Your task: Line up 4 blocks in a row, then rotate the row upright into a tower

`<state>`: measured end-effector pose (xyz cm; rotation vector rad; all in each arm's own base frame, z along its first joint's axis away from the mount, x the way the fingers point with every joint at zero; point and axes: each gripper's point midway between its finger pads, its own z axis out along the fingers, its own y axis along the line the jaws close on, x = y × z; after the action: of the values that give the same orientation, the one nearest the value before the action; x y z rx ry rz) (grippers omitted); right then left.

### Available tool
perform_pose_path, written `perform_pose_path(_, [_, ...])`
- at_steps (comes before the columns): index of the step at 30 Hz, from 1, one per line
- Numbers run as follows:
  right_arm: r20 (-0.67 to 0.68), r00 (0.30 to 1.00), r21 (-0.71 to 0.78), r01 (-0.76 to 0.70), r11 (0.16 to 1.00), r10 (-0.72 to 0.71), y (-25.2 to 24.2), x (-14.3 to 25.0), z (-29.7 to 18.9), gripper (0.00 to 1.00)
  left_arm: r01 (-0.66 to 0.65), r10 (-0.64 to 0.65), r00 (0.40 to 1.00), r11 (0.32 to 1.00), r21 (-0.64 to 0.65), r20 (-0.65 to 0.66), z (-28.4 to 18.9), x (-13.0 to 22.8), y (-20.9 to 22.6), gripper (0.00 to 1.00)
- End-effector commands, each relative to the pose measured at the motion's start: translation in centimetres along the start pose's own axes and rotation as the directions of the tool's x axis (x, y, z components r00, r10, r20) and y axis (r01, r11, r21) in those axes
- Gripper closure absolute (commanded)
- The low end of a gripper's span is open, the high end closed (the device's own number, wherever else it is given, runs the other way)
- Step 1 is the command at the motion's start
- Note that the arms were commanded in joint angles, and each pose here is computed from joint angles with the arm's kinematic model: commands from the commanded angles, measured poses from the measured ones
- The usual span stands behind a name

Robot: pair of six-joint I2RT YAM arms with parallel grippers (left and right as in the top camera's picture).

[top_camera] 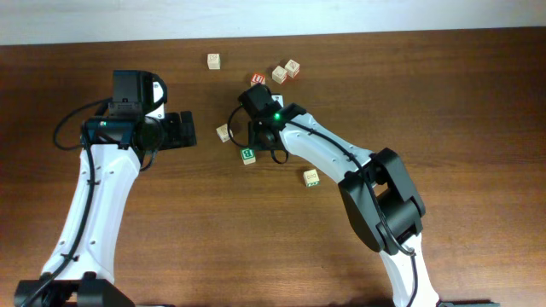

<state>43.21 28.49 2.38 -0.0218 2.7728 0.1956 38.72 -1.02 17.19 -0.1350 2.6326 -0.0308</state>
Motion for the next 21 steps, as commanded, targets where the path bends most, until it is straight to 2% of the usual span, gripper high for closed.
perform_pose_path(1, [-0.099,0.995,-0.021,0.001,1.000,-0.003,0.3,2.1,0.0,0.71,0.018,-0.017,1.000,1.000,-0.015,0.016,-0.3,-0.7,0.4,0.01])
perform_pose_path(4, [-0.242,0.970,-0.034,-0.006,0.999,-0.002,0.1,5.1,-0.7,0.71,0.018,-0.017,1.000,1.000,-0.015,0.015,-0.3,-0.7,0.4,0.01])
perform_pose_path(9, [-0.409,0.913,0.062,0.010,0.998,0.016,-2.4,9.2,-2.1,0.70,0.018,-0.017,1.000,1.000,-0.015,0.013,-0.3,-0.6,0.4,0.01])
perform_pose_path(14, [-0.478,0.878,0.106,0.023,0.994,0.031,-3.5,10.9,-3.0,0.69,0.017,-0.017,1.000,1.000,-0.016,0.004,-0.3,-0.4,0.4,0.01])
perform_pose_path(15, [-0.480,0.877,0.108,0.023,0.994,0.032,-3.6,10.9,-3.1,0.67,0.017,-0.017,1.000,1.000,-0.015,0.004,-0.3,-0.4,0.4,0.01])
perform_pose_path(21, [-0.497,0.865,0.140,-0.008,0.990,0.077,-5.4,10.4,-3.3,0.66,0.017,-0.017,1.000,1.000,-0.006,-0.005,-0.3,-0.2,0.2,0.01])
